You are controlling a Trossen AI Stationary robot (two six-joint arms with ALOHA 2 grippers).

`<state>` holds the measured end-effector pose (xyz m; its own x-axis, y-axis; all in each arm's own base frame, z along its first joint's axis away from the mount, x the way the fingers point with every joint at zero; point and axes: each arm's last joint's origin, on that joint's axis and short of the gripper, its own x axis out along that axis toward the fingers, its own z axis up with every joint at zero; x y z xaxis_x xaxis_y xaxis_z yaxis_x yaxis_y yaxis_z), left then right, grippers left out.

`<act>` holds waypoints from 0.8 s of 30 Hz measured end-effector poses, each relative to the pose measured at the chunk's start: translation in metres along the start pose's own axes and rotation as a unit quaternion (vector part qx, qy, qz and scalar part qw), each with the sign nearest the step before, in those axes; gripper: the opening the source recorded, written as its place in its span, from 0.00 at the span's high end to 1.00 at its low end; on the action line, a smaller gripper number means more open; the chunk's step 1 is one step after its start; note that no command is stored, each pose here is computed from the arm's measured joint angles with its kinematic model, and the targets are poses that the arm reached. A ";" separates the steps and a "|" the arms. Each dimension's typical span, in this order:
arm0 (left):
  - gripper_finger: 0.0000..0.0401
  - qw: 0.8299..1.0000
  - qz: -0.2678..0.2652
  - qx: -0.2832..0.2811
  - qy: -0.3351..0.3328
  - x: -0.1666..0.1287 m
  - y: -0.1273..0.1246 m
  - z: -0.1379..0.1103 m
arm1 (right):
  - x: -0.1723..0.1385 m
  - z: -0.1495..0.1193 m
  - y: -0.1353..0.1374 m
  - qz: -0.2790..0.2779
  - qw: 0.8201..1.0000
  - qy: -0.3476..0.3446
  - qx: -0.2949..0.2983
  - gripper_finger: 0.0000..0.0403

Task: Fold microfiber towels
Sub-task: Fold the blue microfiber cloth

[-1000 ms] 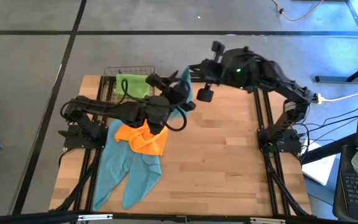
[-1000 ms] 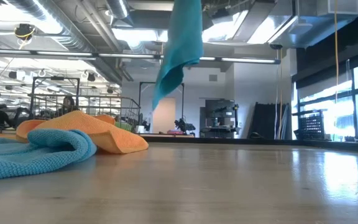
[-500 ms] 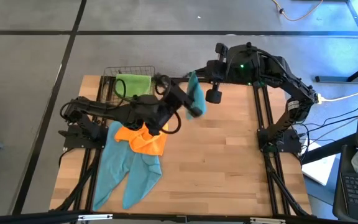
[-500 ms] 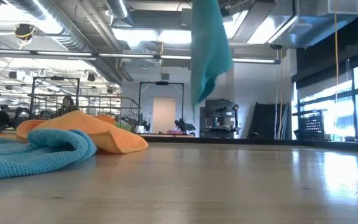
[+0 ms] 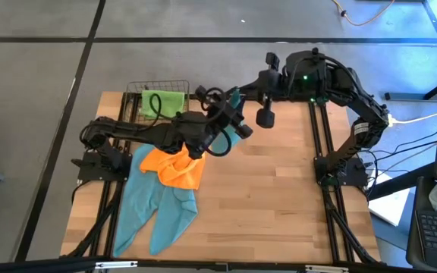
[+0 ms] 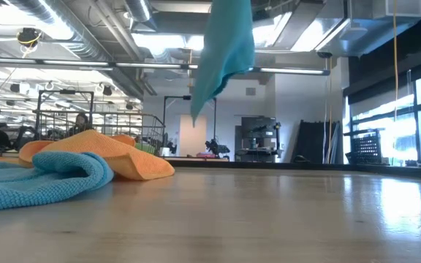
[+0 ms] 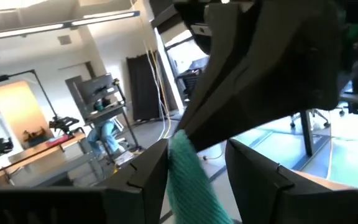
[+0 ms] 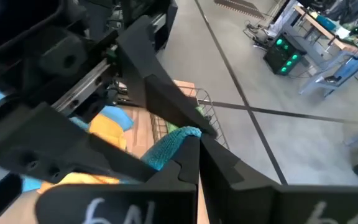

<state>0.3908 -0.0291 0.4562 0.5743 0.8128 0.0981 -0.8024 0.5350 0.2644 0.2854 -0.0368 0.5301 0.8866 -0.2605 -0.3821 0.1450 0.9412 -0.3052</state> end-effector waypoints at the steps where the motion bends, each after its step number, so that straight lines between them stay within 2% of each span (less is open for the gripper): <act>1: 0.62 1.000 0.002 0.002 0.002 0.001 0.000 -0.001 | 0.000 0.000 0.000 0.000 1.000 0.000 0.000 0.98; 8: 0.62 0.997 0.036 0.059 0.020 0.003 0.003 -0.002 | 0.001 -0.001 -0.001 -0.025 1.000 0.008 0.006 0.98; 16: 0.62 0.986 0.076 0.140 0.044 0.015 0.018 -0.003 | 0.001 0.002 -0.001 -0.014 1.000 -0.006 0.019 0.98; 19: 0.62 0.983 0.084 0.157 0.045 0.016 0.028 0.001 | 0.001 -0.001 -0.001 -0.022 0.999 0.008 0.031 0.98; 24: 0.62 0.987 0.067 0.146 0.023 0.014 0.041 0.010 | 0.001 -0.005 -0.004 -0.071 0.997 0.036 0.026 0.98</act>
<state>0.3678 0.0024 0.4778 0.4523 0.8851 0.1094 -0.7863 0.3379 0.5172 0.2838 -0.0414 0.5268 0.8226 -0.4039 -0.4002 0.2898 0.9034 -0.3161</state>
